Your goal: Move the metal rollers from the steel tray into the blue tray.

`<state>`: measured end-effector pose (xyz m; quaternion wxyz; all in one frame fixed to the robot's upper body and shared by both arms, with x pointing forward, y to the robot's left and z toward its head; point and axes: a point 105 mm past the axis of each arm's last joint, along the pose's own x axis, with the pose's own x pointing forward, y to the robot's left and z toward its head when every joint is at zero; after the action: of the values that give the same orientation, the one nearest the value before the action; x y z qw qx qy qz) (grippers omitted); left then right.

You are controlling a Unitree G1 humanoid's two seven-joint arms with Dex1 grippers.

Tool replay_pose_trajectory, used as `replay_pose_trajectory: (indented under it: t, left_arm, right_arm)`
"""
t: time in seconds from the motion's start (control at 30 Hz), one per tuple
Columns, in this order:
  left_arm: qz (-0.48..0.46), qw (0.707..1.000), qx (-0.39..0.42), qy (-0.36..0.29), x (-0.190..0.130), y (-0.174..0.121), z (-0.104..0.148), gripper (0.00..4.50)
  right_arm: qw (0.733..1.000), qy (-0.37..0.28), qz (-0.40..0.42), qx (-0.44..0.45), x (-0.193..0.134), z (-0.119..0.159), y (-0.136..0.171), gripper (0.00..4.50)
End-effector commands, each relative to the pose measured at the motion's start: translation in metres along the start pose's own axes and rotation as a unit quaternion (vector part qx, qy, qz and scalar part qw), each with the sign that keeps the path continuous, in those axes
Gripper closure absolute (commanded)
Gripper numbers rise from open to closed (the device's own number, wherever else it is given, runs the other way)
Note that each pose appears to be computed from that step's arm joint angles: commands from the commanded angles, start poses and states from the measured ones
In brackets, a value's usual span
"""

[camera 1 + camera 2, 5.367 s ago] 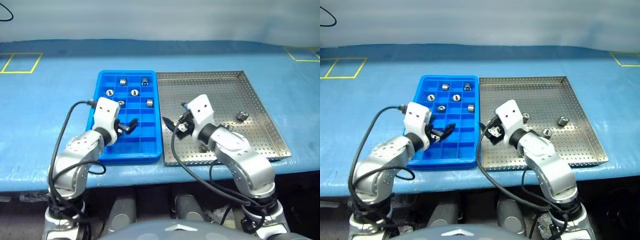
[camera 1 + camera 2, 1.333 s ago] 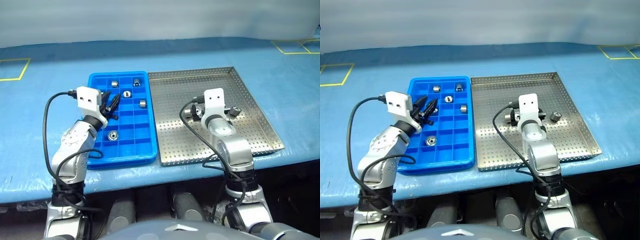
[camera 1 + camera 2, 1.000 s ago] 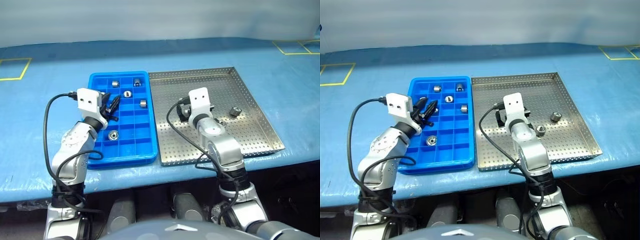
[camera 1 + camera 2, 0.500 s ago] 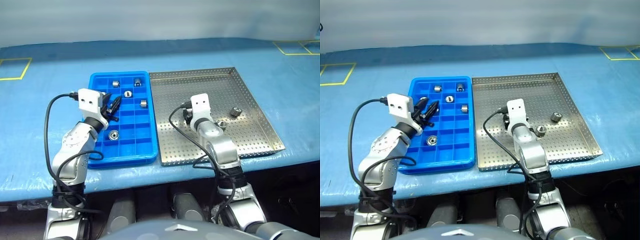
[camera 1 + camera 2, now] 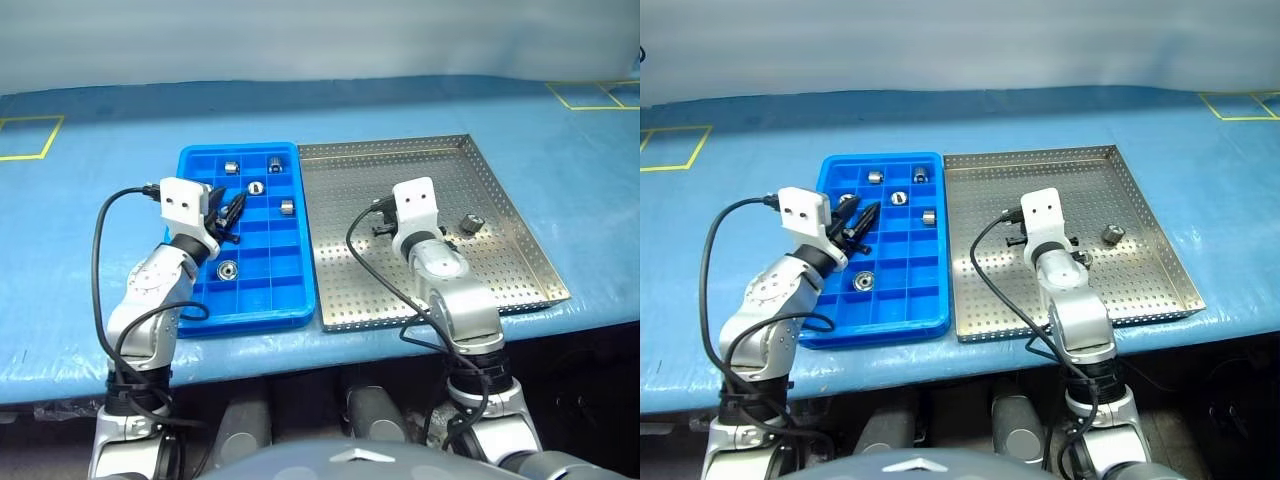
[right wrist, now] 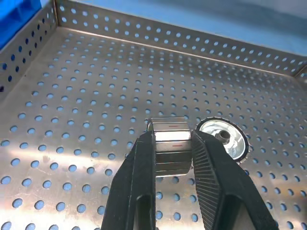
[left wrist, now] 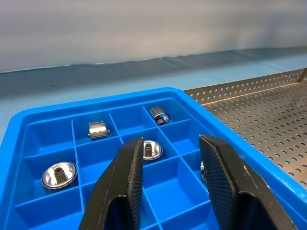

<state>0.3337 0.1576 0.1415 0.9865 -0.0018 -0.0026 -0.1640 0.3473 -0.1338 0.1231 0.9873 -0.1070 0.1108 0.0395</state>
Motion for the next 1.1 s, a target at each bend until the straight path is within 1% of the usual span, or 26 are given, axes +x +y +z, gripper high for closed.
replay_pose_trajectory:
  t: [0.03, 0.13, 0.17, 0.23, 0.27, 0.33, 0.37, 0.4, 0.47, 0.53, 0.6, 0.67, 0.73, 0.8, 0.87, 0.93, 1.03, 1.1]
  left_arm:
    - [-0.018, 0.999, 0.008, -0.039, 0.002, -0.012, 0.020, 2.54]
    - [-0.028, 0.999, -0.005, -0.042, 0.004, -0.017, 0.021, 2.54]
    - [-0.036, 0.998, -0.017, -0.042, 0.006, -0.022, 0.020, 2.54]
    - [-0.055, 0.997, -0.048, -0.038, 0.009, -0.035, 0.018, 2.54]
    - [-0.072, 0.993, -0.079, -0.040, 0.011, -0.044, 0.017, 2.54]
    - [-0.107, 0.984, -0.134, -0.040, 0.013, -0.064, 0.017, 2.54]
    - [-0.128, 0.979, -0.156, -0.038, 0.014, -0.075, 0.017, 2.54]
    - [-0.141, 0.975, -0.167, -0.035, 0.014, -0.081, 0.017, 2.54]
    - [-0.180, 0.968, -0.173, -0.024, 0.013, -0.103, 0.013, 2.54]
    - [-0.206, 0.964, -0.167, -0.021, 0.010, -0.114, 0.013, 2.54]
    - [-0.208, 0.963, -0.169, -0.028, 0.007, -0.112, 0.014, 2.54]
    - [-0.199, 0.964, -0.170, -0.037, 0.005, -0.102, 0.015, 2.54]
    - [-0.202, 0.963, -0.171, -0.048, 0.002, -0.100, 0.017, 2.54]
    - [-0.227, 0.949, -0.211, -0.060, -0.002, -0.104, 0.021, 2.54]
    - [-0.243, 0.936, -0.247, -0.069, -0.003, -0.108, 0.025, 2.54]
    - [-0.251, 0.927, -0.268, -0.072, -0.003, -0.112, 0.026, 2.54]
    - [-0.250, 0.933, -0.248, -0.076, 0.000, -0.122, 0.026, 2.54]
    - [-0.239, 0.940, -0.228, -0.088, 0.003, -0.126, 0.029, 2.54]
  right_arm:
    - [0.998, -0.039, -0.014, 0.039, -0.002, 0.024, -0.012, 3.80]
    - [0.994, -0.068, 0.025, 0.083, -0.005, 0.040, -0.004, 3.80]
    - [0.990, -0.085, 0.046, 0.104, -0.008, 0.049, 0.001, 3.80]
    - [0.980, -0.112, 0.082, 0.145, -0.014, 0.065, 0.009, 3.80]
    - [0.971, -0.127, 0.102, 0.175, -0.018, 0.074, 0.012, 3.80]
    - [0.949, -0.152, 0.133, 0.241, -0.024, 0.090, 0.015, 3.80]
    - [0.932, -0.166, 0.152, 0.284, -0.028, 0.099, 0.016, 3.80]
    - [0.921, -0.173, 0.162, 0.309, -0.030, 0.104, 0.016, 3.80]
    - [0.882, -0.196, 0.194, 0.382, -0.039, 0.119, 0.016, 3.80]
    - [0.873, -0.190, 0.212, 0.396, -0.043, 0.120, 0.020, 3.80]
    - [0.875, -0.174, 0.221, 0.395, -0.044, 0.116, 0.025, 3.80]
    - [0.845, -0.153, 0.262, 0.441, -0.049, 0.114, 0.040, 3.80]
    - [0.817, -0.145, 0.301, 0.470, -0.057, 0.119, 0.053, 3.80]
    - [0.786, -0.143, 0.334, 0.500, -0.066, 0.127, 0.063, 3.80]
    - [0.769, -0.138, 0.357, 0.513, -0.073, 0.133, 0.070, 3.80]
    - [0.758, -0.132, 0.371, 0.520, -0.077, 0.136, 0.074, 3.80]
    - [0.729, -0.118, 0.383, 0.554, -0.080, 0.141, 0.076, 3.80]
    - [0.724, -0.112, 0.386, 0.561, -0.081, 0.144, 0.078, 3.80]
